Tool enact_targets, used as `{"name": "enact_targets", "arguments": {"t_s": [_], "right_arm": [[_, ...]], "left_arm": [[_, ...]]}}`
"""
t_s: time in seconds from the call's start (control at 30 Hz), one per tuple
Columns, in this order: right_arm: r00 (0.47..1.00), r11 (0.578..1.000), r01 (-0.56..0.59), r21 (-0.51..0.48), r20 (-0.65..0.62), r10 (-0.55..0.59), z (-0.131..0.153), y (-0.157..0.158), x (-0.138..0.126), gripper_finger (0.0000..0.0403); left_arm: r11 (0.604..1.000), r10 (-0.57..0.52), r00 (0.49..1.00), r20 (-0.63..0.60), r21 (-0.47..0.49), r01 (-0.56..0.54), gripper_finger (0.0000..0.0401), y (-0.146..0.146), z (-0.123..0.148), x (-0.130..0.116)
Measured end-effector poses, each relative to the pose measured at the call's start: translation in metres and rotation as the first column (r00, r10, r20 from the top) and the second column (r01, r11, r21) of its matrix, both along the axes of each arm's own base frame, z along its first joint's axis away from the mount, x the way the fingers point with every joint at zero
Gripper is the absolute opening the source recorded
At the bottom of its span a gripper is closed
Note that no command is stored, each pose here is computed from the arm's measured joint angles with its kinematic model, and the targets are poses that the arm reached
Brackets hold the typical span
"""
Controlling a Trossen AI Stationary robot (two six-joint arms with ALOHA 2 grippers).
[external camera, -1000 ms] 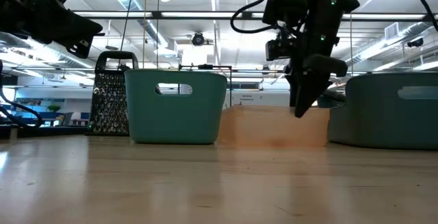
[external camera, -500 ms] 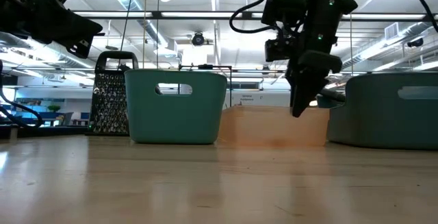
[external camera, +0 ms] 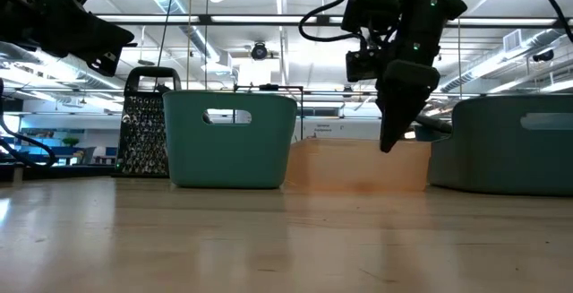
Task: Pick & Place Kitchen Items
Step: Adjust the bins on the table
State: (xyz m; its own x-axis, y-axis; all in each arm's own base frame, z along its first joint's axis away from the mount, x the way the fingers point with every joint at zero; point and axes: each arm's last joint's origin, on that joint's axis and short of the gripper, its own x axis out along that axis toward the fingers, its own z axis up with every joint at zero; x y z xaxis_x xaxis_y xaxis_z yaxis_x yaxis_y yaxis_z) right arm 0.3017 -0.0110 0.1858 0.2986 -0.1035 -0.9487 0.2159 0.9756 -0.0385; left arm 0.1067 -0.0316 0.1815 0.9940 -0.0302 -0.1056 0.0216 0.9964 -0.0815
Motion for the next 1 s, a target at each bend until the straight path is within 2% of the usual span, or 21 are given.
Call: {"name": "enact_targets", "arguments": {"t_s": [0.23,0.33,0.63,1.0], "right_arm": [[1.0,1.0,0.011,0.015,0.008,-0.011,0.0,0.001,0.001,0.0113],[1.0,1.0,0.019,-0.008,0.017,-0.019,0.0,0.0,0.001,0.0113],[0.996,0.996,0.091,0.015,0.024,-0.091,0.0,0.001,0.002,0.0096],[0.995,0.996,0.086,0.009,-0.059,-0.085,-0.026,0.004,0.009,0.0071]], "left_arm": [[1.0,0.0,1.0,0.0,0.0,0.0,0.0012,0.0,0.0,0.0],[1.0,0.0,1.0,0.0,0.0,0.0,0.0012,0.0,0.0,0.0],[1.0,0.0,1.0,0.0,0.0,0.0,0.0012,0.0,0.0,0.0],[1.0,0.0,1.0,-0.001,0.0,0.0,0.0012,0.0,0.0,0.0]]}}
